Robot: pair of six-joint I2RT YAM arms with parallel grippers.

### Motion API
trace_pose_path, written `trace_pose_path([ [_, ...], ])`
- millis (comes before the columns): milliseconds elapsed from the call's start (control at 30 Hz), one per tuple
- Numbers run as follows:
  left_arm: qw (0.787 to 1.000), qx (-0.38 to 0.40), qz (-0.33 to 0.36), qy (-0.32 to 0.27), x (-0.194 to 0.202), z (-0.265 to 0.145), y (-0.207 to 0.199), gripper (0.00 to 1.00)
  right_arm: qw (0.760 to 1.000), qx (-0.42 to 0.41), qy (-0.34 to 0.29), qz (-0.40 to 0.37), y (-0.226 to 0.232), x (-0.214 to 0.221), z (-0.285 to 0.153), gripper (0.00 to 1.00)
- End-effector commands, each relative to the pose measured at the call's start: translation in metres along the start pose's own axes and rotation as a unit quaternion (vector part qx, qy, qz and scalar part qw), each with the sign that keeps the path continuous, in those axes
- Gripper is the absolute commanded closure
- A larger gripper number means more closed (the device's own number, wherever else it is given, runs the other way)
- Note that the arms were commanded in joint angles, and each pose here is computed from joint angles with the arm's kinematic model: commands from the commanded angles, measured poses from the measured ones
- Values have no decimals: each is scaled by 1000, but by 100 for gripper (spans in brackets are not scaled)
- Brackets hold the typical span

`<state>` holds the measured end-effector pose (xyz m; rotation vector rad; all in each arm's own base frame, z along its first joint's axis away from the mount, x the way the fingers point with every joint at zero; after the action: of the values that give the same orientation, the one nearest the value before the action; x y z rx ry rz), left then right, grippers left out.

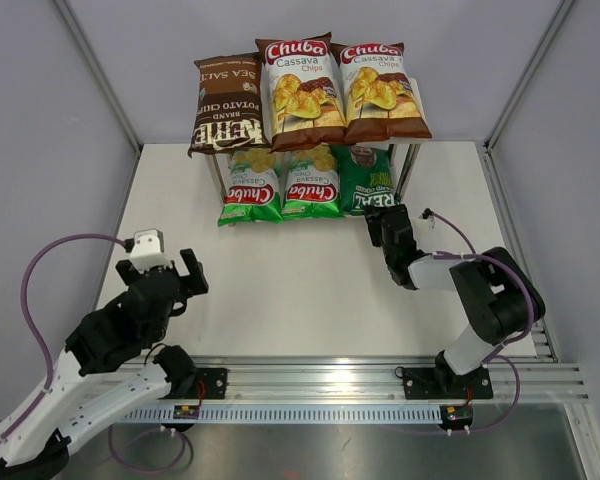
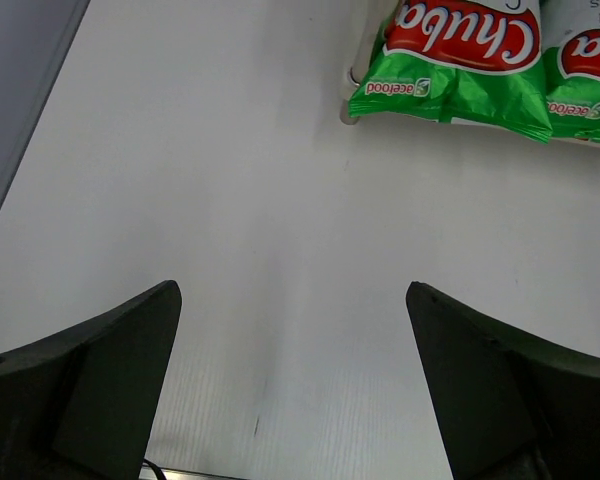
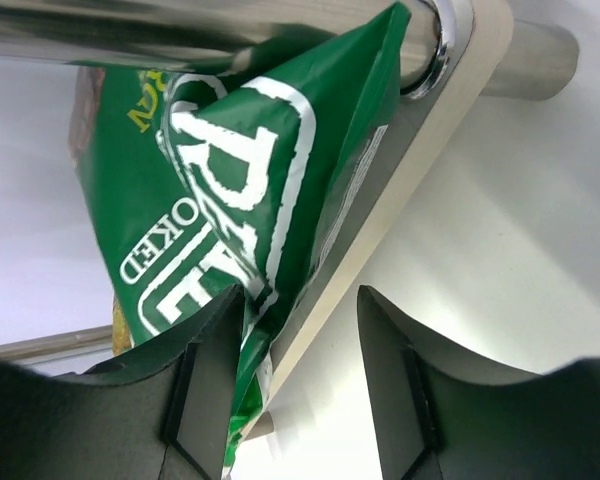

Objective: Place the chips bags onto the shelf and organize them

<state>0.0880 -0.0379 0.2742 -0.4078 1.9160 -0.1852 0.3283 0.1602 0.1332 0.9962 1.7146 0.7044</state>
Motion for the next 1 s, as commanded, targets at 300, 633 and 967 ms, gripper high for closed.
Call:
trace_pose_path([
  [300,995,-83,-55,-22,-19,24,2,1,987,-50,-5,-151,21,-39,-68,22],
  [633,996,-44,-72,-39,-31,31,11,1,911,-82,24,-403,40,-107,-191,1],
  [967,997,30,-48,-47,-29,21,8,1,867,-35,31,-496,33,-151,-266,1],
])
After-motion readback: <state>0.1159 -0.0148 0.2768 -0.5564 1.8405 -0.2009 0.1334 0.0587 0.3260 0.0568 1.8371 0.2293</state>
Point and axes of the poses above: each gripper's point midway between its finger pads, its own z axis out along the fingers, its own y axis along the line the jaws close on, x = y × z, the point moved 10 cm from there along -z, back along the fingers, and after that the axes turned 13 degrees about -z, right-handed, at the moved point
